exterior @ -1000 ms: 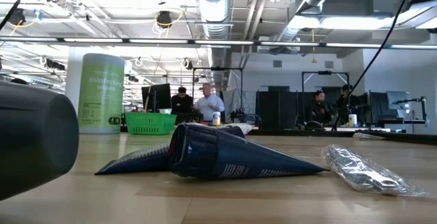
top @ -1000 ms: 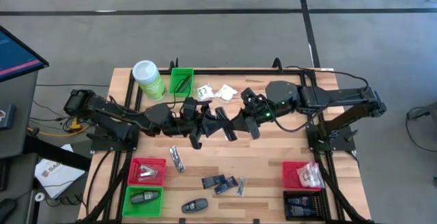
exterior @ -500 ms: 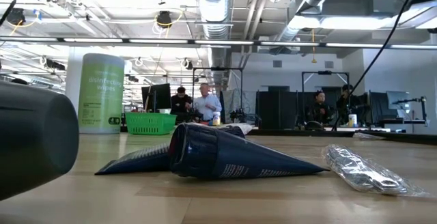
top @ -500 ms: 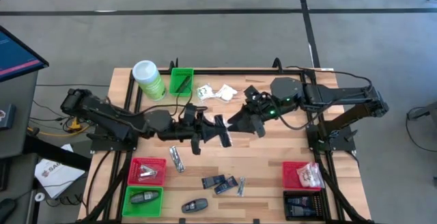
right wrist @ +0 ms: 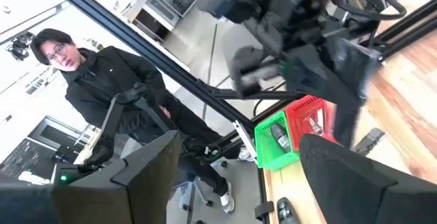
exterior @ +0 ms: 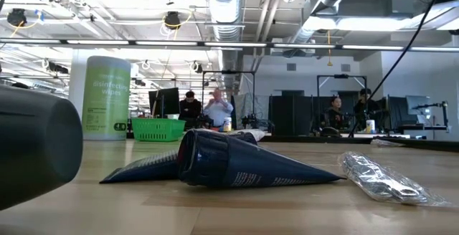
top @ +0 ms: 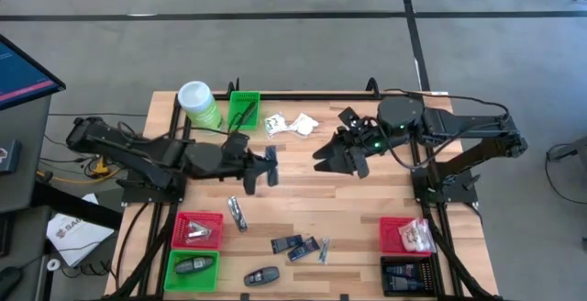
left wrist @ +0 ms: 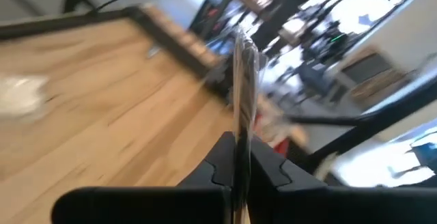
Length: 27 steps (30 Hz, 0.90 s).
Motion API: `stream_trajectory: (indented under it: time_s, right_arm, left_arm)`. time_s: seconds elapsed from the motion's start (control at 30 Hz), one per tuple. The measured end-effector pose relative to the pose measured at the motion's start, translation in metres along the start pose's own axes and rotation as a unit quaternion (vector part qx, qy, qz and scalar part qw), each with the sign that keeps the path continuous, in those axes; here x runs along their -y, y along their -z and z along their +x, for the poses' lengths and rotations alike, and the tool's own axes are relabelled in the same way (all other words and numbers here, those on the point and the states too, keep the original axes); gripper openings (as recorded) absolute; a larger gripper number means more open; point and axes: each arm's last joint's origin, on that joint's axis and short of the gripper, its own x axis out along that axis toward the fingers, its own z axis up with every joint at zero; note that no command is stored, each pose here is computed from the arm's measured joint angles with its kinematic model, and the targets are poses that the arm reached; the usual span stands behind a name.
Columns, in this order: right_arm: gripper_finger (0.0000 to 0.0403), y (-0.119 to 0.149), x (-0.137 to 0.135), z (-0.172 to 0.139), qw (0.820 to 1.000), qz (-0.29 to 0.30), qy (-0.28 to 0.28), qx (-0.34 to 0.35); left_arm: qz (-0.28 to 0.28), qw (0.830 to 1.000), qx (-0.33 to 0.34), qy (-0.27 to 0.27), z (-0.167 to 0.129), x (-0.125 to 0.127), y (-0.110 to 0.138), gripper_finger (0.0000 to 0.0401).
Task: Pick & Place Travel size toiletries
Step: Put the black comb into the top green bin
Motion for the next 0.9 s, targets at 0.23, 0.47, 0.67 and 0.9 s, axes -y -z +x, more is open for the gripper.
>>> stream_trajectory:
  time_s: [0.23,0.47,0.67,0.9]
  right_arm:
    - [0.0291,0.003,0.0,0.0,1.0,-0.029,0.003,-0.01]
    - [0.0291,0.014,0.014,-0.002,0.995,-0.032,0.072,-0.069]
    - [0.0291,0.022,0.014,-0.003,0.986,-0.074,0.139,-0.056]
    - [0.0291,0.018,0.002,-0.012,0.982,-0.154,0.11,-0.032]
  left_arm:
    - [-0.002,0.992,-0.095,-0.087,0.01,-0.029,0.008,0.0001]
    - [-0.018,0.978,-0.139,-0.152,0.018,-0.059,0.002,0.0001]
    - [-0.034,0.963,-0.161,-0.215,0.031,-0.095,-0.012,0.0001]
    - [-0.002,0.926,-0.222,-0.305,0.058,-0.131,-0.031,0.0001]
